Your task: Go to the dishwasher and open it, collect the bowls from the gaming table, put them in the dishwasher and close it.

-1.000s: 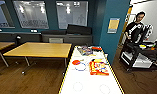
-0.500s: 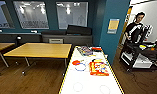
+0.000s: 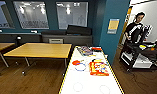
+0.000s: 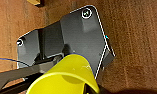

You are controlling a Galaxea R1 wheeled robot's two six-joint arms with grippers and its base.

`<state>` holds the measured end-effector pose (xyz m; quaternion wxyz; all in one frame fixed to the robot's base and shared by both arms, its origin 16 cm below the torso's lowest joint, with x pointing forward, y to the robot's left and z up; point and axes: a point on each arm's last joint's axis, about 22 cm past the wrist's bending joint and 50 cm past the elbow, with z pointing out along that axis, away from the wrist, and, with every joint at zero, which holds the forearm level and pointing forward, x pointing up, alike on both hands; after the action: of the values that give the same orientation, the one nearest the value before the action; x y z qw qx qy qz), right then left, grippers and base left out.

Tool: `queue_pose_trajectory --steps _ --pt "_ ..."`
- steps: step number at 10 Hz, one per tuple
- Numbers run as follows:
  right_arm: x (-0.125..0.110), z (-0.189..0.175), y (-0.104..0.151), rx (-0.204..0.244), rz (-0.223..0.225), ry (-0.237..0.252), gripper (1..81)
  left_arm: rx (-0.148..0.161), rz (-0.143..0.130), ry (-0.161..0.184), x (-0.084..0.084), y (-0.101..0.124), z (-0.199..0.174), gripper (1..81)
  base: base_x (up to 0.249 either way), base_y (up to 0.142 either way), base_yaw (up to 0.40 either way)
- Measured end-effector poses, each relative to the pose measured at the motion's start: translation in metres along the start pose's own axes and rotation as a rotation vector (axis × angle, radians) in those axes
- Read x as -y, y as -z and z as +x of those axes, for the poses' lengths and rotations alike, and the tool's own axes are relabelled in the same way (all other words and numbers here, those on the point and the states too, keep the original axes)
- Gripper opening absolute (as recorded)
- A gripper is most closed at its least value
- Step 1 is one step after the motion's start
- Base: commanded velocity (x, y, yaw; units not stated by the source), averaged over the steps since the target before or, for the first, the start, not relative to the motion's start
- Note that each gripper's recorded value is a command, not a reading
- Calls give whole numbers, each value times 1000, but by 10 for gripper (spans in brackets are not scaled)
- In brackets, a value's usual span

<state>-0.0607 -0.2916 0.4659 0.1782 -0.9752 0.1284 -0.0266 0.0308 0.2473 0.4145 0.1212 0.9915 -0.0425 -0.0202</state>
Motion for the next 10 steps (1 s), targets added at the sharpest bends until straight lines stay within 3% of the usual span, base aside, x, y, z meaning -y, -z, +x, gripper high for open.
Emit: queue_pose_trajectory --steps 1,2,3,4,6,7,9,10 --pt "-1 0 0 0 -1 0 10 16 23 -13 3 -1 -6 10 0 0 0" --pt "-2 0 0 1 -3 1 10 41 73 -18 17 -2 -13 10 0 0 0" --pt "-1 0 0 2 -3 1 10 41 96 -12 24 -1 -13 10 0 0 0" --pt "0 0 0 2 -2 1 10 30 99 -2 23 -2 -13 10 0 0 0" --pt "3 -1 -2 3 2 1 10 4 73 10 9 -5 -10 10 0 0 0" --pt "3 -1 -2 3 3 0 10 -8 64 6 12 -4 -10 10 0 0 0" --pt "4 -2 -4 3 2 4 10 -63 31 -47 18 1 -8 10 0 0 0" --pt "6 -2 -6 4 3 4 10 -63 31 -58 19 1 -9 10 0 0 0"
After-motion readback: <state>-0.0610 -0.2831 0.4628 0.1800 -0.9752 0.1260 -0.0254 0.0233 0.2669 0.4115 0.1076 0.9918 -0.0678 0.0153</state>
